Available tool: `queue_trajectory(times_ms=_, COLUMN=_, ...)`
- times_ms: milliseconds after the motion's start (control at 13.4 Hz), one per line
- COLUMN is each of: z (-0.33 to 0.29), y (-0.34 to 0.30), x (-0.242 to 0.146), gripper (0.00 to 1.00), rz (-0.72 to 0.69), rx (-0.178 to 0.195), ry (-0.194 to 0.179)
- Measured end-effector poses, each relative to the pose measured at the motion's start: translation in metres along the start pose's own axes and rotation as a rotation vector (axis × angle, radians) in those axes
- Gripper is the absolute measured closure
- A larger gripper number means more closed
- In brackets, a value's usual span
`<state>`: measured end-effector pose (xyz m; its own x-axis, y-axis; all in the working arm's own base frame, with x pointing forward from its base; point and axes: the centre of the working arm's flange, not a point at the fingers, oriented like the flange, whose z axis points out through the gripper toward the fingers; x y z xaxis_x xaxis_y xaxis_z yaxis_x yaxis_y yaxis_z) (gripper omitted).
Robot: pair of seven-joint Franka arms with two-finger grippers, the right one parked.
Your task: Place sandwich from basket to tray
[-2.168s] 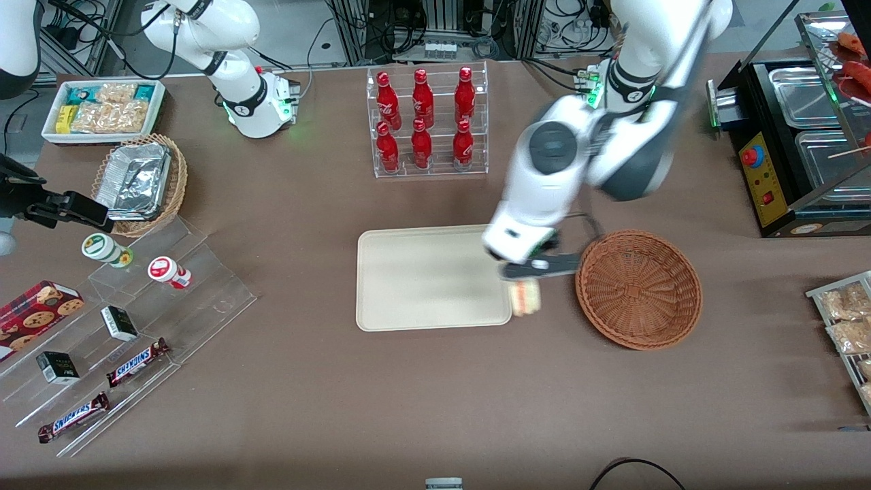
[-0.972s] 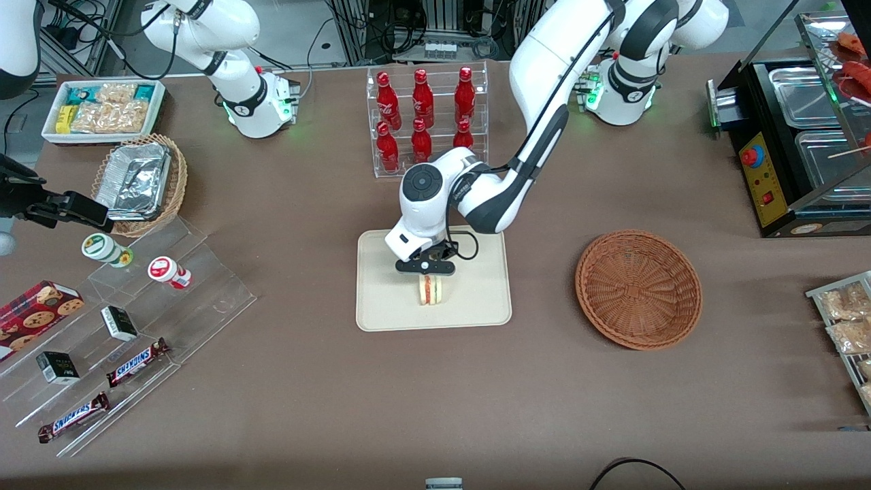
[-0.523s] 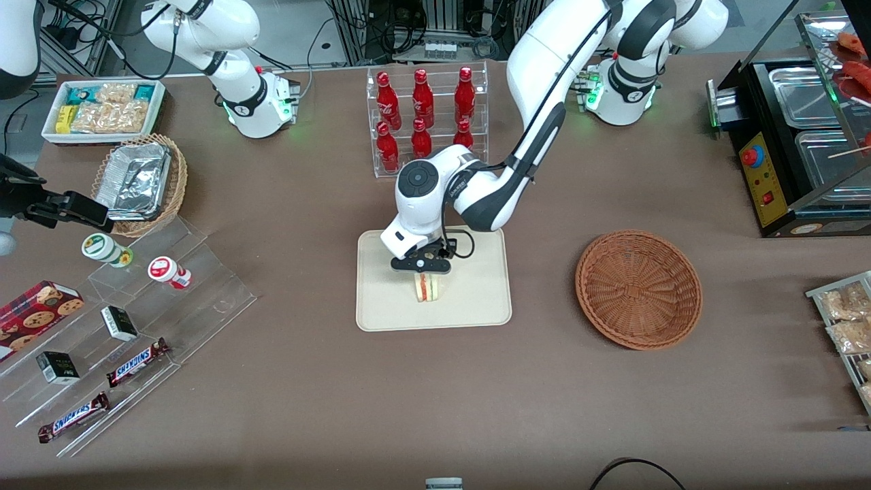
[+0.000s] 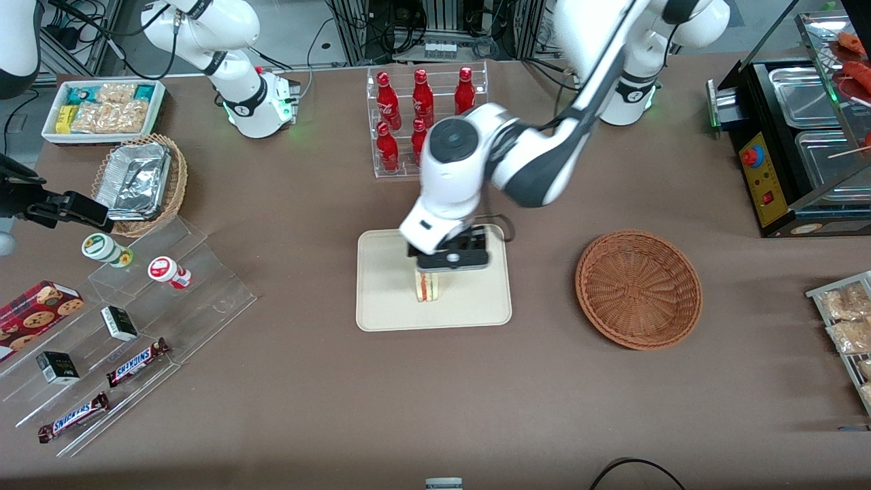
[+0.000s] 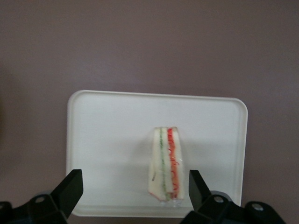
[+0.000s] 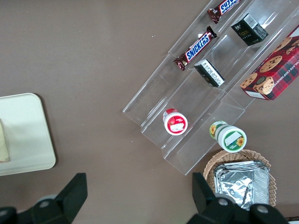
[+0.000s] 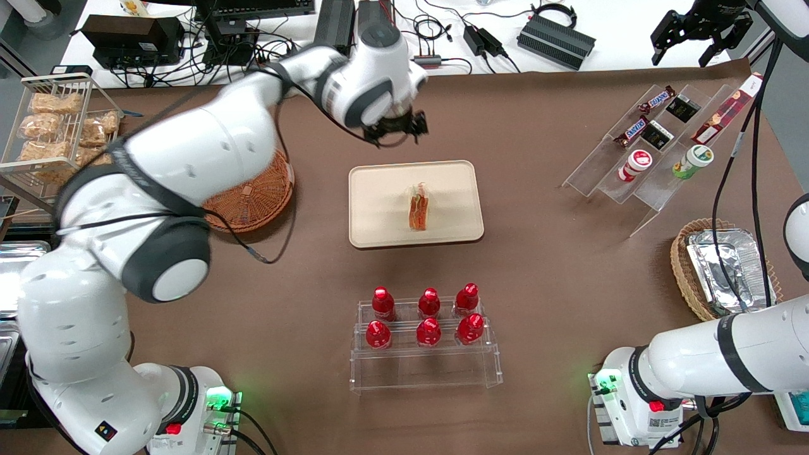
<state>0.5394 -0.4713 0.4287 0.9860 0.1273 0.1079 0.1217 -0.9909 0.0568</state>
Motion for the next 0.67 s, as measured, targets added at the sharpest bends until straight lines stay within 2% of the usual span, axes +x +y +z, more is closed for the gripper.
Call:
queue_trajectory(times_ms=299, z=-0.085, y=-0.094, x=0.046, gripper=0.0, rz=-0.13, rx=0.052, ry=-0.019)
queue_trajectory(times_ms=673, z=-0.119, y=-0.225, x=0.08, gripper=0.0, rz=-0.1, rx=0.084, ry=-0.037)
